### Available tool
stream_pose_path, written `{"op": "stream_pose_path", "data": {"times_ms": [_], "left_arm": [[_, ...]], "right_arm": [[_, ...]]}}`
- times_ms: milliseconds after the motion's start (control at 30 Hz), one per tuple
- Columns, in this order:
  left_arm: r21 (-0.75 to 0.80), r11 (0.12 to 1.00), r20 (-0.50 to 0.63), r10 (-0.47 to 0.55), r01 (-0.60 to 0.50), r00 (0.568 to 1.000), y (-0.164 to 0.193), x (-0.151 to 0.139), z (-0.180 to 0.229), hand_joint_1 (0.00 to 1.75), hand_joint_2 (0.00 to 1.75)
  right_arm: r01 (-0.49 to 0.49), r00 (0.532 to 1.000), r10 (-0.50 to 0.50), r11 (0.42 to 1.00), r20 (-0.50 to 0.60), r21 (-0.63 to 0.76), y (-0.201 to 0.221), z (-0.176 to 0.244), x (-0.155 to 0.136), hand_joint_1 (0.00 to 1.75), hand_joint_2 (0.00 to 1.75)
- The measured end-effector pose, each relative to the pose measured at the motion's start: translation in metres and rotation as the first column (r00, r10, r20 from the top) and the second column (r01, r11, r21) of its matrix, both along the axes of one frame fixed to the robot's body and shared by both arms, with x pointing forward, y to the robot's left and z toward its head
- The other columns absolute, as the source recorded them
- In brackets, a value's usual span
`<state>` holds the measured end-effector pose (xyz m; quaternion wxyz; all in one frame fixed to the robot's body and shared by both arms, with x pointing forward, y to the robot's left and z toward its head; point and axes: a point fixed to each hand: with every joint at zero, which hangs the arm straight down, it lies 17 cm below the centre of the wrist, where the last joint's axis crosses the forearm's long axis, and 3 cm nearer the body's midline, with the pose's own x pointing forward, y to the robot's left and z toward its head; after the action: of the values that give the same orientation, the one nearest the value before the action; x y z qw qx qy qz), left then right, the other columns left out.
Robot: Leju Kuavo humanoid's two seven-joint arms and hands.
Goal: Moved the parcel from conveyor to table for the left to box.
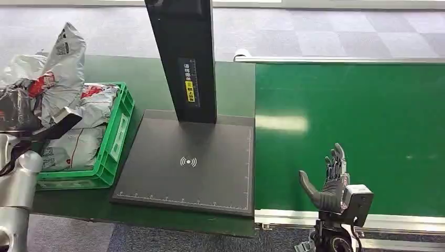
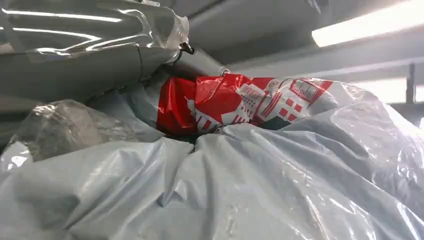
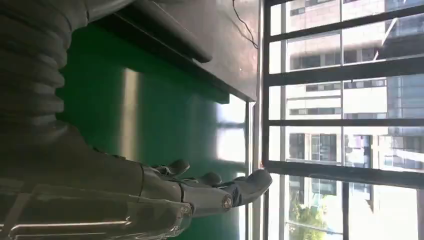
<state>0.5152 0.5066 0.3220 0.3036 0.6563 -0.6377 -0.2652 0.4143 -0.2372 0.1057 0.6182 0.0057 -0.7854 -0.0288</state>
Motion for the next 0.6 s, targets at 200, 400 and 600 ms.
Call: {"op": "stream_pose_path", "data": {"times_ms": [200, 400, 600], "left_arm": [[-0.001, 1.000, -0.085, -0.010, 0.010, 0.996, -0.013, 0.013, -0.033, 1.75, 1.75], [0.197, 0.972, -0.159, 0.164, -0.131, 0.974, -0.022, 0.015, -0.070, 1.75, 1.75], [0.292, 0.909, -0.172, 0.354, -0.296, 0.919, 0.007, 0.008, -0.084, 0.00, 1.75]], "right_arm": [[-0.003, 1.000, 0.003, 1.000, 0.001, -0.002, 0.001, 0.000, 0.000, 0.00, 1.75], [-0.017, 1.000, 0.017, 1.000, 0.000, -0.006, 0.005, -0.002, -0.002, 0.00, 1.75], [-0.026, 1.000, 0.026, 1.000, -0.001, -0.006, 0.005, -0.004, -0.006, 0.00, 1.75]]}}
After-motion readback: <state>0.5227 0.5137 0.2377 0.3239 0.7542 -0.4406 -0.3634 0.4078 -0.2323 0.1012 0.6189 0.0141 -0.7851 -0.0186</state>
